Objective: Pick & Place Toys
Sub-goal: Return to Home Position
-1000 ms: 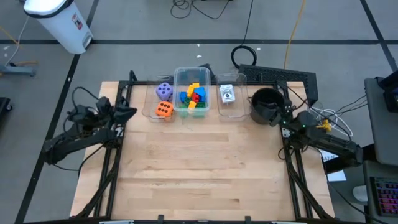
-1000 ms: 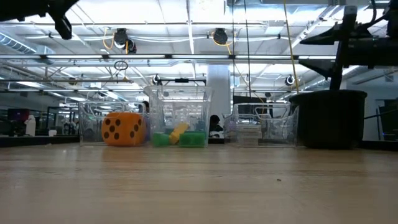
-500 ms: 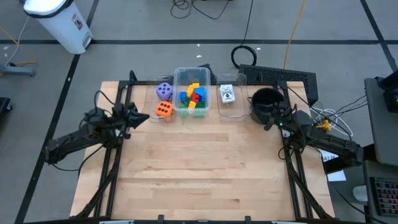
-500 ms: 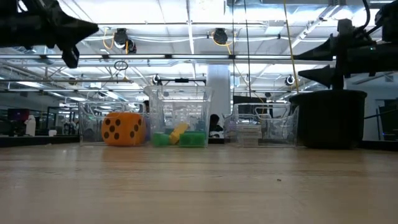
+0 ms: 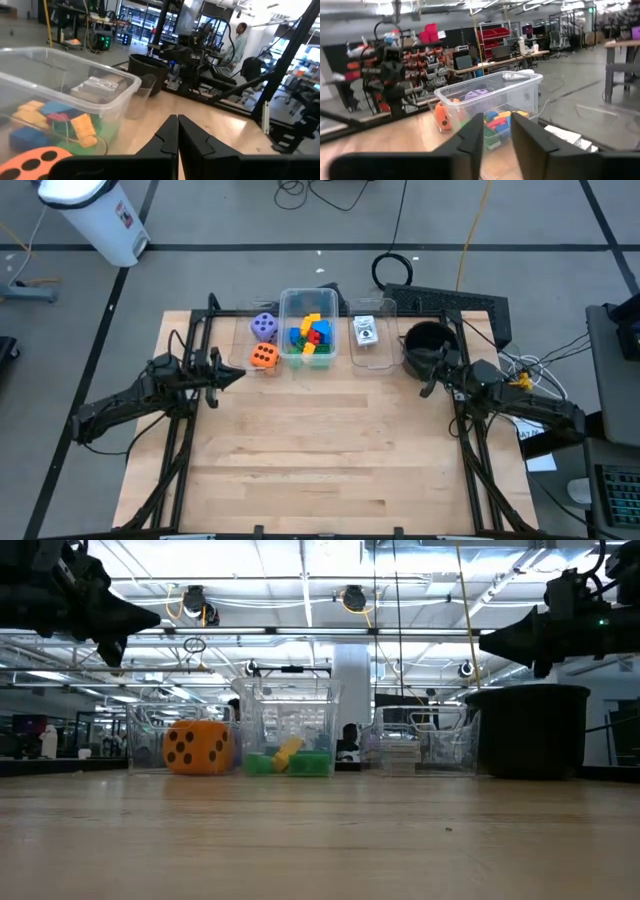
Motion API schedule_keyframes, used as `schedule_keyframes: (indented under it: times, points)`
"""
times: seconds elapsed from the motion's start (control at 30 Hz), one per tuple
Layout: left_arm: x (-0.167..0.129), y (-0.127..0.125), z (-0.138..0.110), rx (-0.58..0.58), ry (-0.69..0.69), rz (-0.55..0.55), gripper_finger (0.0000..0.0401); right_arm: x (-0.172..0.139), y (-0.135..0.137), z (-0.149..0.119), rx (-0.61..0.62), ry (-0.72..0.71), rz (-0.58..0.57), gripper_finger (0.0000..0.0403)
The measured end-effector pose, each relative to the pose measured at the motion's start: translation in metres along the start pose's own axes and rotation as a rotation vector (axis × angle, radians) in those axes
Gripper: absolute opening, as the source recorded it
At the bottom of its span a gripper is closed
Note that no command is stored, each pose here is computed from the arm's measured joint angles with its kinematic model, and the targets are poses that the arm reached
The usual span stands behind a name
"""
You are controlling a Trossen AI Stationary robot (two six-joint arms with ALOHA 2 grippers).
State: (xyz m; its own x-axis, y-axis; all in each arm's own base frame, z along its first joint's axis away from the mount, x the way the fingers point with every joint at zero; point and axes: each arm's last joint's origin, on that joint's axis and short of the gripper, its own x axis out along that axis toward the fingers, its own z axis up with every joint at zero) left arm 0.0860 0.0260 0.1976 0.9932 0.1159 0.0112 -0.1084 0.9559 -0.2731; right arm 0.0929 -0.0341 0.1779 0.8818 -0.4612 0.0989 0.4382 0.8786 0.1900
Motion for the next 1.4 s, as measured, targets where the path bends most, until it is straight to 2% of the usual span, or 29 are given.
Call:
schedule_keyframes:
  times: [0.17, 0.23, 0.43, 0.67, 0.77, 1.13, 1.4]
  points:
    - [-0.0001, 0.0024, -0.0029, 0.029, 0.020, 0.059, 0.0006, -0.0007, 0.0042, -0.0008, -0.096, 0.007, 0.043, 0.0021]
    - [-0.0002, 0.0031, -0.0050, 0.036, 0.042, 0.069, 0.0003, -0.0010, 0.0059, -0.0011, -0.129, 0.008, 0.059, 0.0006]
    - [-0.0005, 0.0044, -0.0089, 0.031, 0.080, 0.087, 0.0002, -0.0015, 0.0076, -0.0028, -0.136, 0.023, 0.059, 0.0012]
    - [-0.0009, 0.0077, -0.0073, 0.013, 0.041, 0.208, 0.0024, -0.0017, 0.0069, -0.0075, -0.045, 0.073, 0.055, 0.0003]
    - [-0.0010, 0.0077, -0.0072, -0.002, 0.037, 0.210, 0.0027, -0.0017, 0.0069, -0.0075, -0.010, 0.074, 0.053, 0.0009]
    - [-0.0009, 0.0074, -0.0073, -0.004, 0.040, 0.201, 0.0003, -0.0017, 0.0070, -0.0072, -0.008, 0.071, 0.054, 0.0008]
    - [-0.0011, 0.0077, -0.0084, -0.005, 0.053, 0.205, 0.0032, -0.0017, 0.0070, -0.0071, -0.008, 0.070, 0.054, 0.0009]
